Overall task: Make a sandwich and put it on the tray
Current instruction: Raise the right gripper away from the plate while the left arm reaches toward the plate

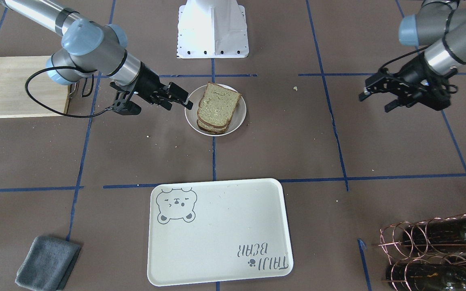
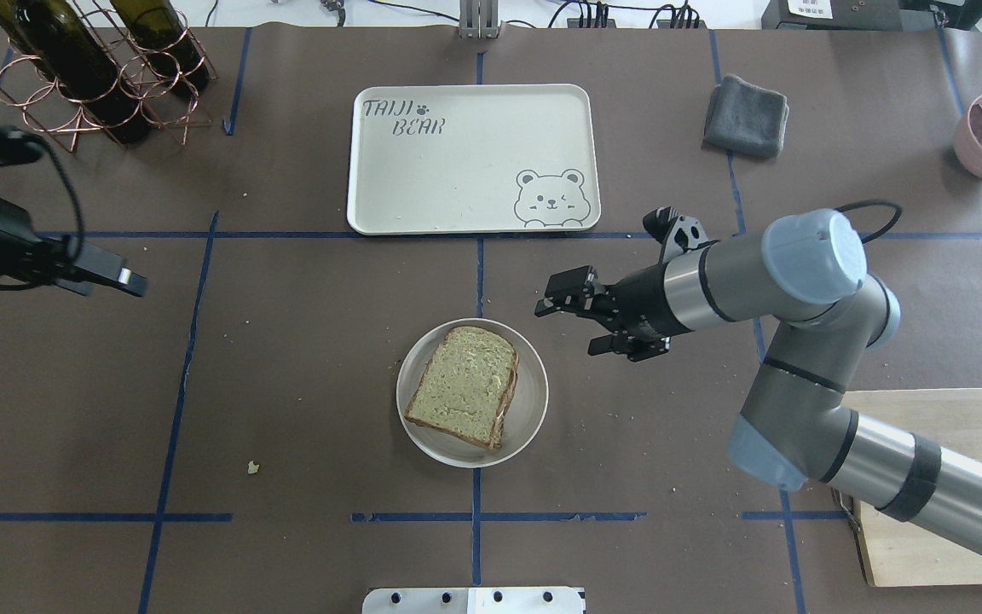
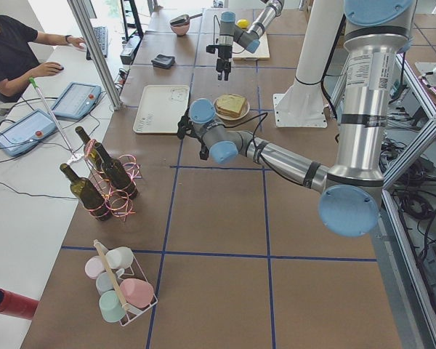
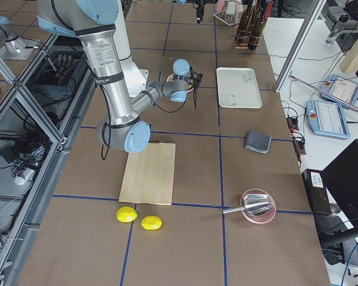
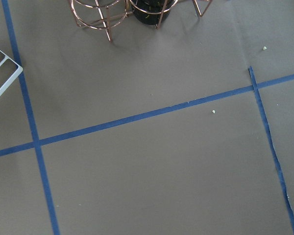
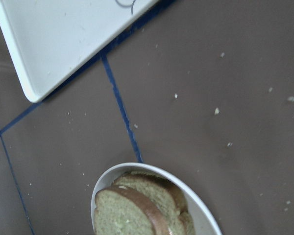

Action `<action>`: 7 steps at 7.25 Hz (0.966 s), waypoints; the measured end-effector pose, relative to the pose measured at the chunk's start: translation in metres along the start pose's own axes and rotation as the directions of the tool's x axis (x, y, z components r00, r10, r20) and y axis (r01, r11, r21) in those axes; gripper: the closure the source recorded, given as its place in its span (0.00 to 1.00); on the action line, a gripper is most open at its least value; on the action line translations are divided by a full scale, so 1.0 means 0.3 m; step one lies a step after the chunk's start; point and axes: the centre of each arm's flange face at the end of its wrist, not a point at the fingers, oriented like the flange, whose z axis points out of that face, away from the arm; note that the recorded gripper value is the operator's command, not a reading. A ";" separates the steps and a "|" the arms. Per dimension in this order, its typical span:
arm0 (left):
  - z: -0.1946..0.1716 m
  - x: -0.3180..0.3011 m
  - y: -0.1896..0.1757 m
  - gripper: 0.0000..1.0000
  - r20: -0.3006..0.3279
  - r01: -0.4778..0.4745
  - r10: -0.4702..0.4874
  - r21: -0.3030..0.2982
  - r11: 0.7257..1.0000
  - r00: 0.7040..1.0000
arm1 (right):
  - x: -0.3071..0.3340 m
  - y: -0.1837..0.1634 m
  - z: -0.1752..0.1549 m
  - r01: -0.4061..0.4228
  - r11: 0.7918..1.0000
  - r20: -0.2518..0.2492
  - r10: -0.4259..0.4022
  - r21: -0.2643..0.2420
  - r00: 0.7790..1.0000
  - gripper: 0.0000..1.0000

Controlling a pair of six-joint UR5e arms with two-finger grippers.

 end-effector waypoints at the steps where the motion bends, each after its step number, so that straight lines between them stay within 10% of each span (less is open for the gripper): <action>1: 0.146 0.198 0.030 0.48 -0.048 0.047 -0.048 -0.031 0.998 0.998 | 0.064 -0.087 -0.079 0.018 1.000 -0.025 -0.018 0.008 1.000 0.00; 7: 0.638 0.562 0.059 0.58 -0.041 0.062 -0.065 -0.075 0.995 0.997 | 0.447 -0.274 -0.370 0.086 0.993 -0.143 -0.073 0.085 0.987 0.00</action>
